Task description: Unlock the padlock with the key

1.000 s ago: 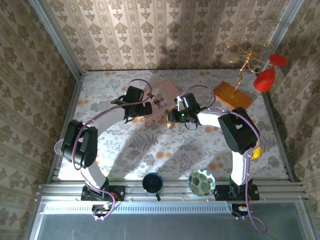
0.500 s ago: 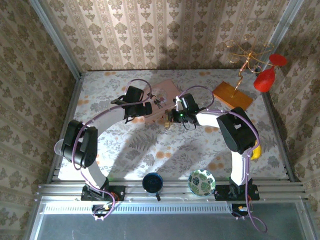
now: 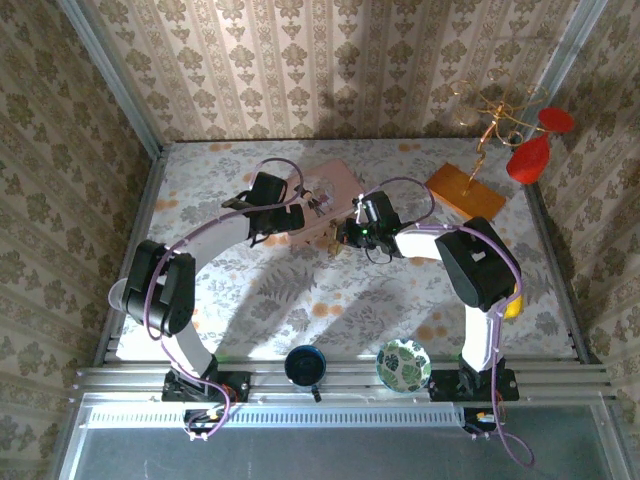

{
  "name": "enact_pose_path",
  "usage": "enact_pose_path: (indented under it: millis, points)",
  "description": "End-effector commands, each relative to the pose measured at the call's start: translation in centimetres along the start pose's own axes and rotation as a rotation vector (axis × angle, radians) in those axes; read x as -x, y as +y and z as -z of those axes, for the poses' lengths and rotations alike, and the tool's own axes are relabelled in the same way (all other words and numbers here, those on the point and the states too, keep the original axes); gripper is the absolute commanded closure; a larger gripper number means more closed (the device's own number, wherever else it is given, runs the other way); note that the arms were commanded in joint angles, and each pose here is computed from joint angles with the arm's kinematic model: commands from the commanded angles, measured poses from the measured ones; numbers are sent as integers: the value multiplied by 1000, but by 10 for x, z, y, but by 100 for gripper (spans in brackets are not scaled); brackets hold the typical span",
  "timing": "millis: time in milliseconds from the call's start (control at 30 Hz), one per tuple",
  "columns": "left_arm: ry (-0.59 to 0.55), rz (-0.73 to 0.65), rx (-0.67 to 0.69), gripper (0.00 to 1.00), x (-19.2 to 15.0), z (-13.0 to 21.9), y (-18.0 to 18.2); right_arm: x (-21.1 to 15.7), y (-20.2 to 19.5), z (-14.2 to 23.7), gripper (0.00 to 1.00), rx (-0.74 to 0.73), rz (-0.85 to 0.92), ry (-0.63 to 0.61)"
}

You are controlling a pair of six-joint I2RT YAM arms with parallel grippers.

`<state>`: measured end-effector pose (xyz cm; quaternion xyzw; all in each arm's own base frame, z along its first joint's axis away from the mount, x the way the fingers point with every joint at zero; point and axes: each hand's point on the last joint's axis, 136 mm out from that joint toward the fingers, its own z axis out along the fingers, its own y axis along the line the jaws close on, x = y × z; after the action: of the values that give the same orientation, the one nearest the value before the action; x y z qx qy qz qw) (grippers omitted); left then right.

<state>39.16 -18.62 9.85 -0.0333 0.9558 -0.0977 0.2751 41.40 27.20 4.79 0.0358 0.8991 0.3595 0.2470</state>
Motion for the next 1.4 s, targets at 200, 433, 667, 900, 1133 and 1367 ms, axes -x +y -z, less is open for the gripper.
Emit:
enact_pose_path:
  millis: [200, 433, 667, 900, 1133, 1367]
  points:
    - [65, 2, 66, 0, -23, -6, 21, 4, -11, 1, 100, -37, -122, -46]
    - [64, 9, 71, 0, -22, -5, 24, 11, -10, 5, 100, -23, -147, -74]
    - [72, 8, 74, 0, -26, -5, 27, 18, -9, 8, 100, 13, -198, -84]
    - [75, 6, 73, 0, -28, -3, 28, 26, -8, 12, 100, 62, -255, -100]
    - [62, 27, 82, 0, -20, 0, 37, 33, -6, 15, 100, 103, -293, -116]
    - [58, 23, 68, 0, -19, 3, 34, 35, -2, 16, 100, 144, -307, -117]
